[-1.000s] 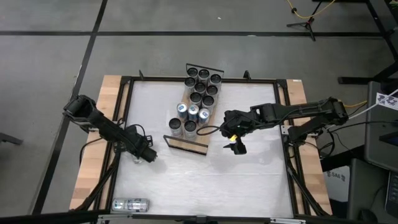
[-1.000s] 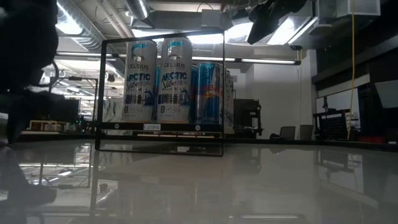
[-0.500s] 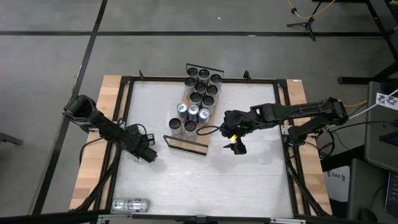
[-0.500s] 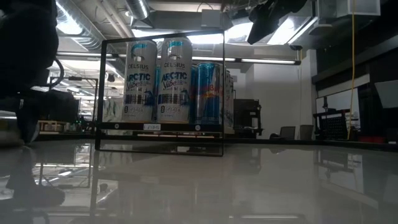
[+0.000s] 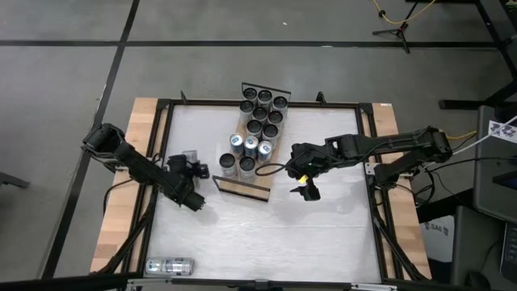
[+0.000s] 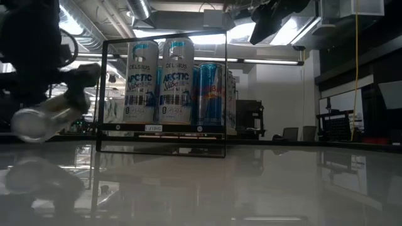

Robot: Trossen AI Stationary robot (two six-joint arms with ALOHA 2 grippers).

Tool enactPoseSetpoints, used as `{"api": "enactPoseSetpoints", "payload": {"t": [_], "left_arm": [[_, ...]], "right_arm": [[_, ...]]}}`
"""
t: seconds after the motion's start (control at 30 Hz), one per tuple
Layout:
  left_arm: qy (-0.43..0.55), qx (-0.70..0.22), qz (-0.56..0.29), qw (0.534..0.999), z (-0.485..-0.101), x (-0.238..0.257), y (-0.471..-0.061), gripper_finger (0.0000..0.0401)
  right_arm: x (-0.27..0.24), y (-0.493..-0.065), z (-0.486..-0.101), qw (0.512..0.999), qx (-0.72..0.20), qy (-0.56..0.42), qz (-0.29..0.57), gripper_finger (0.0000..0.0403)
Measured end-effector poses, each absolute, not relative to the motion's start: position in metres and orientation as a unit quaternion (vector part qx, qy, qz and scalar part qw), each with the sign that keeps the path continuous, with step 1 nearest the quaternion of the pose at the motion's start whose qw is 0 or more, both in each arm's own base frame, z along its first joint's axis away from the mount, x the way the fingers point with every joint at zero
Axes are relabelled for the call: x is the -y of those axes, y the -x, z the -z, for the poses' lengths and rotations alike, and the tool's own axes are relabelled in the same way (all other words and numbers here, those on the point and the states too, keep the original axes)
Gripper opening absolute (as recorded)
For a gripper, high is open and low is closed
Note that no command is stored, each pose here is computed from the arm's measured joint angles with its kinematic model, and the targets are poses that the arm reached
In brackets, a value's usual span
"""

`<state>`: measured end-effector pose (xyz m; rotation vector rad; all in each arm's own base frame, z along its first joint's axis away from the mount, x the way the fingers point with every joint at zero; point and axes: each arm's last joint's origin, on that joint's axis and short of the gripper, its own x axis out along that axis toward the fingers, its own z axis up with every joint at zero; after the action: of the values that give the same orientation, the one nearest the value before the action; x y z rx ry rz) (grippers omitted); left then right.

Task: Place canned beverage on shelf
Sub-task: Put the orange soda can on the shelf aligned with the other orange soda can

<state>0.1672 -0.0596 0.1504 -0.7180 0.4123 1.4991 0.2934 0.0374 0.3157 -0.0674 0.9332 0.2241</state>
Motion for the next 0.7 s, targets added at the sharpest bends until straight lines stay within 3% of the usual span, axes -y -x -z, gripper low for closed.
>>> {"api": "enactPoseSetpoints", "payload": {"t": [0.37, 0.7], "left_arm": [[0.144, -0.077, -0.627, 0.762, -0.165, 0.042, -0.169, 0.0239], [0.049, 0.031, -0.591, 0.804, -0.156, 0.024, -0.172, 0.0240]], "right_arm": [[-0.038, -0.293, -0.316, 0.886, -0.449, 0.032, -0.108, 0.0358], [-0.037, -0.293, -0.316, 0.887, -0.449, 0.032, -0.108, 0.0358]]}}
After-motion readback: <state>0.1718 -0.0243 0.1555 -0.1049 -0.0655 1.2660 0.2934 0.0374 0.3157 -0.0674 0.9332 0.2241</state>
